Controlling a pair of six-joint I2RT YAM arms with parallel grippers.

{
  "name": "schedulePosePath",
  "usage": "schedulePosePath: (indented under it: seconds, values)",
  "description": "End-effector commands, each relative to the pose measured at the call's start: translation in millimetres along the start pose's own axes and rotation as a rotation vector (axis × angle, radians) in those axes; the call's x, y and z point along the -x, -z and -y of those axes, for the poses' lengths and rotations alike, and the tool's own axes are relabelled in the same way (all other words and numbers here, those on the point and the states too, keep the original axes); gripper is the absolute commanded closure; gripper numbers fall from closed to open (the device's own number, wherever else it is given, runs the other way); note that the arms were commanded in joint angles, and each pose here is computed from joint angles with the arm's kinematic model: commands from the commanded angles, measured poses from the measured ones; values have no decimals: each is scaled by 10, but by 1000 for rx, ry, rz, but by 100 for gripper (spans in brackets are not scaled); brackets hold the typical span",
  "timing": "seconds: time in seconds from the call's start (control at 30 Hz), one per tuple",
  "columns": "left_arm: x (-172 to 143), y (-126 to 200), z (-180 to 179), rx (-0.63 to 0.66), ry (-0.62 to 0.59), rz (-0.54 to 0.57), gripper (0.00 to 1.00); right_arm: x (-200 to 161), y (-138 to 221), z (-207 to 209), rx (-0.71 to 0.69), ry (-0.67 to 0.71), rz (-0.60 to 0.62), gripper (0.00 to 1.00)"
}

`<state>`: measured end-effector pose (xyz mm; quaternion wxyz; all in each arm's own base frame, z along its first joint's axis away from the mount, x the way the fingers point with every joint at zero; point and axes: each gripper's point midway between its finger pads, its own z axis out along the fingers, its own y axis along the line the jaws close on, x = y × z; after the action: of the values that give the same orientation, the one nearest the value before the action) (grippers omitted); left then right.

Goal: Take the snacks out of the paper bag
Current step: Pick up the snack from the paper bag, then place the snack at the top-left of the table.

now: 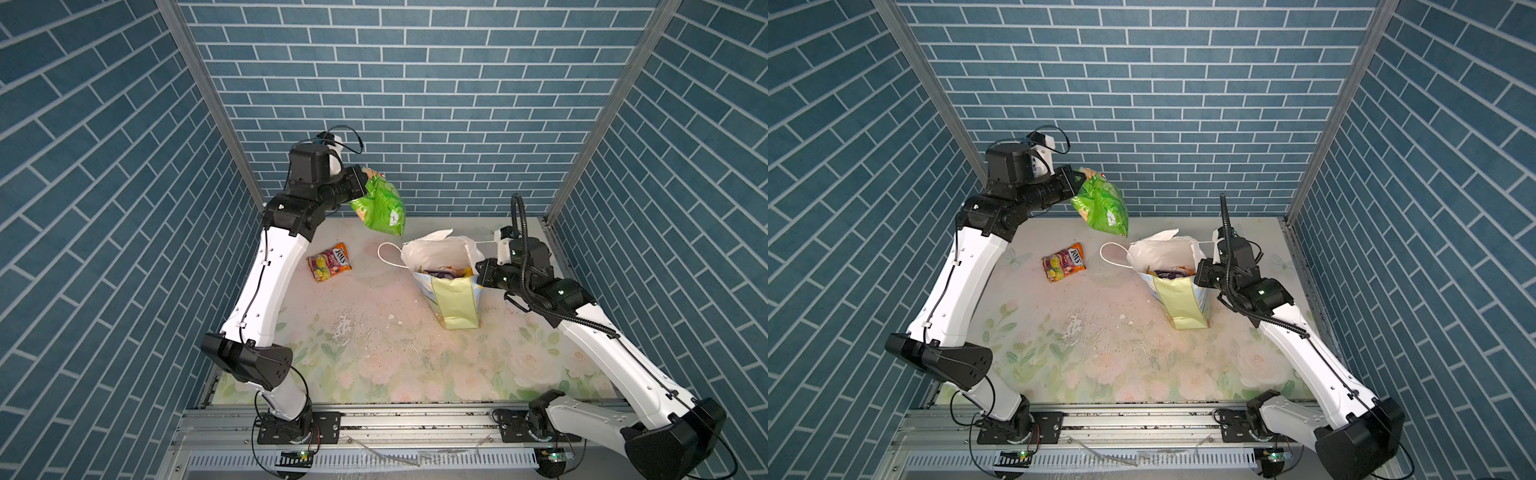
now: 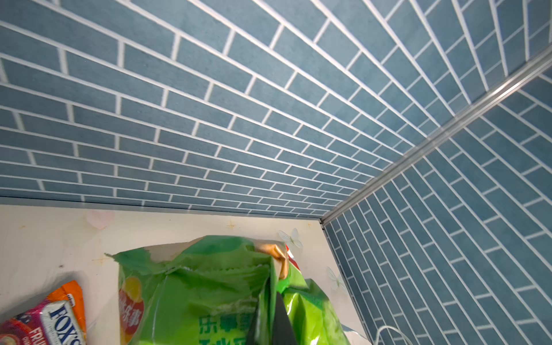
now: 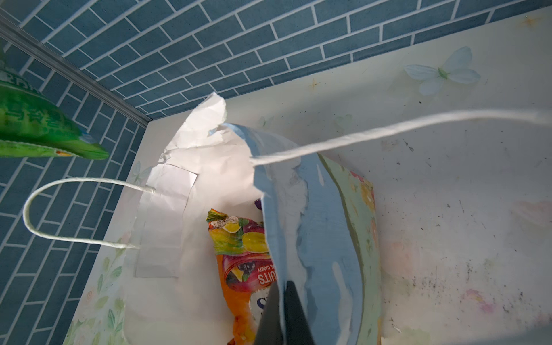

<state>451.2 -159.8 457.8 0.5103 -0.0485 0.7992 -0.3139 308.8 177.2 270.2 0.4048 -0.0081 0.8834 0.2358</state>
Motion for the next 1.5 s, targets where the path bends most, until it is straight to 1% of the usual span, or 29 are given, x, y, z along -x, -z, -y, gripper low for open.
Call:
schedulePosePath:
  seconds: [0.0, 0.17, 0.37, 0.5, 0.6, 0.73, 1.03, 1.27, 1.3, 1.37, 1.43, 1.47]
  values:
    - [117, -7, -214, 27, 28, 33, 100, 159, 148, -96, 34, -22, 71, 100]
    - [55, -90, -681, 102, 97, 18, 100, 147, 156, -83, 30, -21, 66, 100]
    - [-148, -184, -1180, 215, 111, 15, 100, 122, 171, -62, 23, -21, 64, 100]
    - [-354, -364, -1550, 288, 142, -48, 100, 114, 161, -41, 13, -23, 62, 100]
    - [-520, -527, -1831, 337, 149, -74, 100, 106, 163, -32, 11, -28, 63, 100]
    - [-770, -707, -2198, 376, 220, -134, 100, 105, 191, -16, 3, -29, 68, 100]
    - [-1063, -950, -2655, 446, 256, -206, 100, 82, 189, 13, -7, -38, 67, 100]
    - [-1236, -1163, -2737, 407, 288, -272, 100, 61, 176, 27, -12, -48, 60, 100]
    - [-1231, -1168, -2742, 407, 288, -270, 98, 61, 177, 28, -12, -49, 60, 100]
    - [-1213, -1165, -2737, 409, 284, -263, 80, 57, 176, 31, -14, -49, 57, 100]
    - [-1175, -1134, -2726, 415, 274, -253, 65, 61, 184, 29, -13, -49, 59, 100]
    - [-1150, -1118, -2710, 414, 266, -247, 59, 59, 184, 35, -16, -50, 59, 100]
